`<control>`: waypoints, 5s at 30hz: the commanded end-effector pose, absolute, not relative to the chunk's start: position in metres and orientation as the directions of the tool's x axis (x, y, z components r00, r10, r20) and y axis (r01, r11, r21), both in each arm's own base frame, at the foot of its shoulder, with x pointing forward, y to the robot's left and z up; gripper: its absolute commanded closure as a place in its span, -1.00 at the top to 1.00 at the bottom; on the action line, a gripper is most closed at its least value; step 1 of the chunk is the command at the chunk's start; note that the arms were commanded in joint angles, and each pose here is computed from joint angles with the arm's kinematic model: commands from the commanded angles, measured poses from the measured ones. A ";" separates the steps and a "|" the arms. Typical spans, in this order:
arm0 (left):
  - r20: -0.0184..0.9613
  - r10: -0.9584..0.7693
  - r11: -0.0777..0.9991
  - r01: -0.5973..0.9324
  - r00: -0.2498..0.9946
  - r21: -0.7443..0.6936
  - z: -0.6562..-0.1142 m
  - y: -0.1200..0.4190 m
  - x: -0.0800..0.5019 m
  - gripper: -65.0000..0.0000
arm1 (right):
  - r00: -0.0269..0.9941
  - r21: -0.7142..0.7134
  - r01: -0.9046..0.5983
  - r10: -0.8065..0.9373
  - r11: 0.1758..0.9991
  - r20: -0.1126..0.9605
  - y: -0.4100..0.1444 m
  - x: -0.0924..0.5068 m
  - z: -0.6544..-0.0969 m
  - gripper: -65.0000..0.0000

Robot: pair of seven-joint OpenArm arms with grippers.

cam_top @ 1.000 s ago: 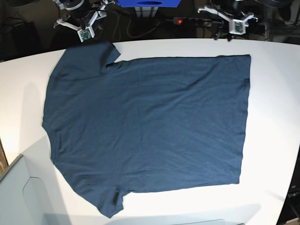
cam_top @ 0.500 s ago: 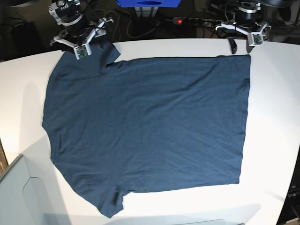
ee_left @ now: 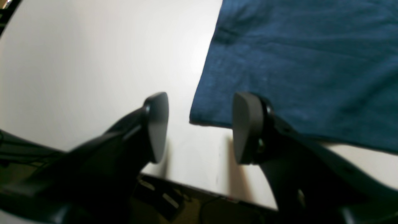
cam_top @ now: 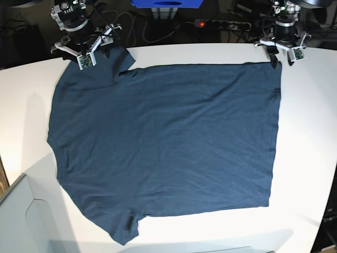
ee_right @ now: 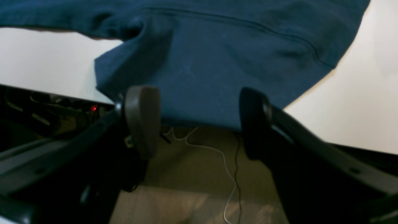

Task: Fold the T-shirt properly
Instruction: 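Reach both grippers to the shirt's shoulder corners and pinch them, then lift the shoulder edge with both grippers and pull it toward the hem, then hold the folded edge down with both grippers, adjusting the right gripper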

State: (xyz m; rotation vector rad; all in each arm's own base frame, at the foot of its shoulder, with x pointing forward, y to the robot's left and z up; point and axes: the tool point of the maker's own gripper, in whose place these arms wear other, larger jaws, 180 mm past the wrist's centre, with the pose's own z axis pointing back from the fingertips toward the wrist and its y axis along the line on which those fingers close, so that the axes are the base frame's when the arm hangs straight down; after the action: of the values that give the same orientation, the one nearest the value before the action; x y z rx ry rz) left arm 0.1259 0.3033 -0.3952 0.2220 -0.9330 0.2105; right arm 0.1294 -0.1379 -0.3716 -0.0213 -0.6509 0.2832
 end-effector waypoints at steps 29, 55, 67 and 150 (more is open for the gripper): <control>0.800 0.123 0.961 -0.271 0.588 0.051 -0.425 0.293 0.139 -0.83 | 0.763 -0.215 -0.148 0.250 0.965 0.597 -0.203 0.147 -0.371 0.29; 0.802 0.115 0.961 -0.271 0.586 0.060 -0.421 0.296 0.137 -1.00 | 0.862 -0.125 -0.187 0.224 0.974 0.455 -0.219 0.130 -0.439 -0.40; 0.806 0.107 0.961 -0.267 0.582 0.065 -0.417 0.296 0.137 -1.00 | 0.849 -0.158 -0.179 0.234 0.971 0.474 -0.228 0.137 -0.429 -0.99; 0.919 0.161 0.964 -0.256 0.360 -0.069 -0.327 0.287 0.320 -1.00 | 0.611 -0.096 -0.293 0.264 0.951 0.747 -0.200 0.404 -0.370 0.34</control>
State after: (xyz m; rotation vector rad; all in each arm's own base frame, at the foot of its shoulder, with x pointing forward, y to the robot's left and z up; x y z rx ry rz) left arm 0.3142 0.2837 -0.3417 0.0796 -1.1205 0.2762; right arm 0.3893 -0.1983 -0.3903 0.0392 -0.7870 0.3053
